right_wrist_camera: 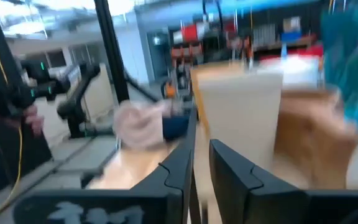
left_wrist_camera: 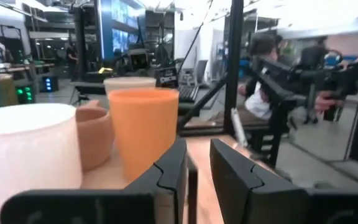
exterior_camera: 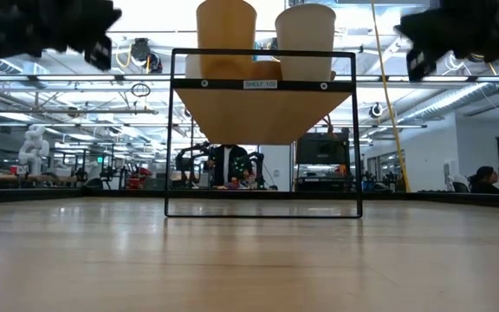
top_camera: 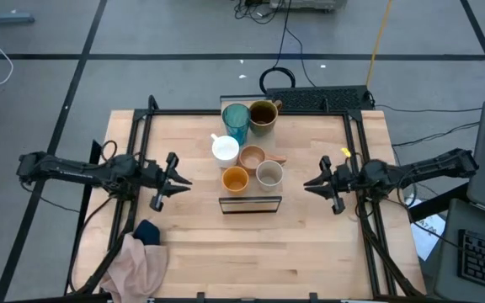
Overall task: Stack small to large cups/mugs on shelf
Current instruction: Return to Home Position
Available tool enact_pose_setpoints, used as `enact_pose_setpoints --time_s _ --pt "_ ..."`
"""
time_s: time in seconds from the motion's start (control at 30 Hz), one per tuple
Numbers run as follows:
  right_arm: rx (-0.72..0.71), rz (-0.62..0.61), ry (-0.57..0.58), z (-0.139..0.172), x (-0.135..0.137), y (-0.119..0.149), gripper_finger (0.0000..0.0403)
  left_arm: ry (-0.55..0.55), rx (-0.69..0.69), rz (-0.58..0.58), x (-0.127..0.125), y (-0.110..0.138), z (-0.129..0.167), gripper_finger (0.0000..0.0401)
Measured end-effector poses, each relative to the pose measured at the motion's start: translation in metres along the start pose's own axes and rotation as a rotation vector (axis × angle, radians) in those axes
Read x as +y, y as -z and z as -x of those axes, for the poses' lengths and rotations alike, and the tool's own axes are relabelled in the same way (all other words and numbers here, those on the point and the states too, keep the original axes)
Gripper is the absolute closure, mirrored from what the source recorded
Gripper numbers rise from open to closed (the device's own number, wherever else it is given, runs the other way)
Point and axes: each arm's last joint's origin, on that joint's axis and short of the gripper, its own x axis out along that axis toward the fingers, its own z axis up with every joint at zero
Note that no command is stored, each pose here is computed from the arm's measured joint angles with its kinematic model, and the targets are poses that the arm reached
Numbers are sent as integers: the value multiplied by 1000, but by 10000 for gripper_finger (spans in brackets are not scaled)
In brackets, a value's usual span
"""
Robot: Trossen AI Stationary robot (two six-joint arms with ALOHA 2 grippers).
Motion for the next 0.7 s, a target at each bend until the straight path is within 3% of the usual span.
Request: enact_pose_setpoints --time_s 0.17,0.33,0.53,0.7 --pt "49 65 18 4 -5 20 353 -16 -3 -96 3 12 5 329" --pt "94 75 44 8 -11 36 353 78 24 -90 3 23 9 329" --pt "-7 71 39 8 -13 28 353 130 -54 -92 5 28 15 329" --pt "40 93 71 8 -17 32 353 110 22 -90 9 36 16 329"
